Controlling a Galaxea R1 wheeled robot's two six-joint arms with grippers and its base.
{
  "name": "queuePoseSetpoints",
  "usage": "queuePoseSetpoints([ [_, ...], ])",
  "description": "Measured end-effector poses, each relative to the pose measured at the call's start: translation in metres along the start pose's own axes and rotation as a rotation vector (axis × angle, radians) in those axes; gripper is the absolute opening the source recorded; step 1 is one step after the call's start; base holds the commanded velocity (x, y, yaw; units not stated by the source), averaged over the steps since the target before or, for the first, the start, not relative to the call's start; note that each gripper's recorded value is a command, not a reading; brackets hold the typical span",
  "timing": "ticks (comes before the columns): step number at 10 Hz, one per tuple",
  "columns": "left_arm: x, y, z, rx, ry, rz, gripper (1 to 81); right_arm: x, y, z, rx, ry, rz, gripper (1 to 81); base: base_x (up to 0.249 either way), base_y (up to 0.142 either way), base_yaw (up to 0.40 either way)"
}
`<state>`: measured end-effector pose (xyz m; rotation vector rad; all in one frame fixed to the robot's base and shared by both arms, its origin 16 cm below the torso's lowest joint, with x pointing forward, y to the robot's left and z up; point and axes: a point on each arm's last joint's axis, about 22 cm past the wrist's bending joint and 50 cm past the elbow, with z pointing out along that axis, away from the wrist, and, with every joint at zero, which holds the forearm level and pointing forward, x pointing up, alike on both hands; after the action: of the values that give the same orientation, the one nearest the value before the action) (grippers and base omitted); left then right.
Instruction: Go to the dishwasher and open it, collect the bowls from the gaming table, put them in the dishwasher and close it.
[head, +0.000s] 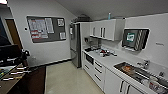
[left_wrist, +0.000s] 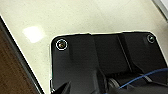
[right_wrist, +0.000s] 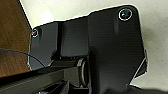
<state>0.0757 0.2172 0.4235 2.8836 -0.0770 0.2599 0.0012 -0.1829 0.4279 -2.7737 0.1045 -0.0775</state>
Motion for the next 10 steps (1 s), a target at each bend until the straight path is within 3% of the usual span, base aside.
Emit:
queuePoseSetpoints([
  [10,-0.001,0.0003,0.0,0.0,-0.001,0.0,81.1,0.0033,-0.0004,0.0,0.002,0.018,0.002,81.1,0.0,0.0,0.35],
])
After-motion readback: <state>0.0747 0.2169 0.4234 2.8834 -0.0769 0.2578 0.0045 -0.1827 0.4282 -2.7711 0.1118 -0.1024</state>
